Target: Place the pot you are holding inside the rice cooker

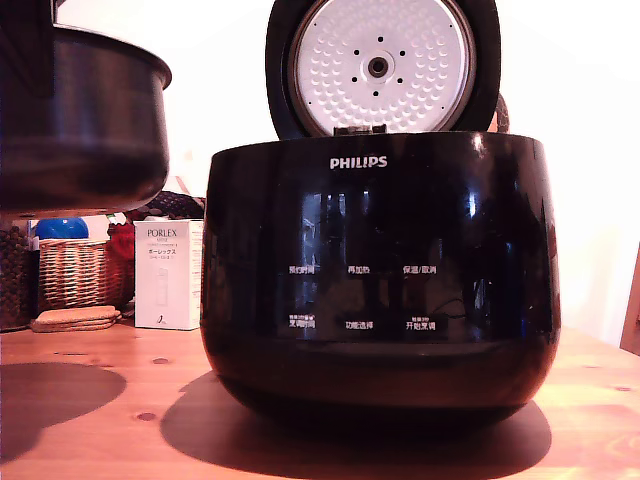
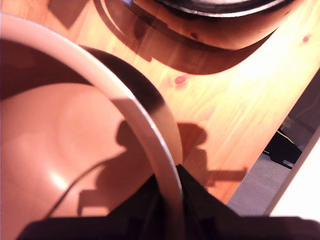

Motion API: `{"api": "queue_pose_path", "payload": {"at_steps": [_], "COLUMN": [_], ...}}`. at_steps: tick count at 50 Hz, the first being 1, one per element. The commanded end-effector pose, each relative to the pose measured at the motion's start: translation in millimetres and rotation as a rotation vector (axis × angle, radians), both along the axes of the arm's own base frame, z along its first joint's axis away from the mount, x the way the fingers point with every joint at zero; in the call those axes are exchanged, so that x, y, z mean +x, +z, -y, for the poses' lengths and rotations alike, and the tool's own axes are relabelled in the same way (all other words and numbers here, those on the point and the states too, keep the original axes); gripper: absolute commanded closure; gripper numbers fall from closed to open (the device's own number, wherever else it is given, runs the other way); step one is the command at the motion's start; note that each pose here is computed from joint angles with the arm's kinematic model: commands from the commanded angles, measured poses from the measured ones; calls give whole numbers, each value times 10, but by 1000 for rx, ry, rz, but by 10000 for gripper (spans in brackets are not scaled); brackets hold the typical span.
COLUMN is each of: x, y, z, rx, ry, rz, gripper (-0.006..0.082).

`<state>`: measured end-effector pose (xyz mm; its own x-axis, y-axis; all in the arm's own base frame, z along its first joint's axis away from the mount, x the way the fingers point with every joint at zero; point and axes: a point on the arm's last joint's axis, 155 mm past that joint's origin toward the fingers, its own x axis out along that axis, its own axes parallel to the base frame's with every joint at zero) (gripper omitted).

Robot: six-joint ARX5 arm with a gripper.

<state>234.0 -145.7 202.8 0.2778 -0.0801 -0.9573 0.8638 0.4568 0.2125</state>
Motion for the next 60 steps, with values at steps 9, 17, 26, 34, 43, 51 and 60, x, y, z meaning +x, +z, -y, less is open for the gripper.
{"api": "queue_pose_path", "payload": {"at_steps": [9, 17, 26, 34, 43, 51, 60], "x": [67, 68, 92, 125, 93, 23, -25], "y": [137, 137, 176, 345, 600, 748, 857], "z": [9, 6, 1, 85, 290, 488, 765], "rx": [-23, -21, -19, -51, -134, -202, -282], "ry": [7, 7, 9, -7, -56, -112, -182], "rz": [59, 60, 76, 119, 157, 170, 196], "gripper": [789, 789, 789, 789, 789, 789, 789]}}
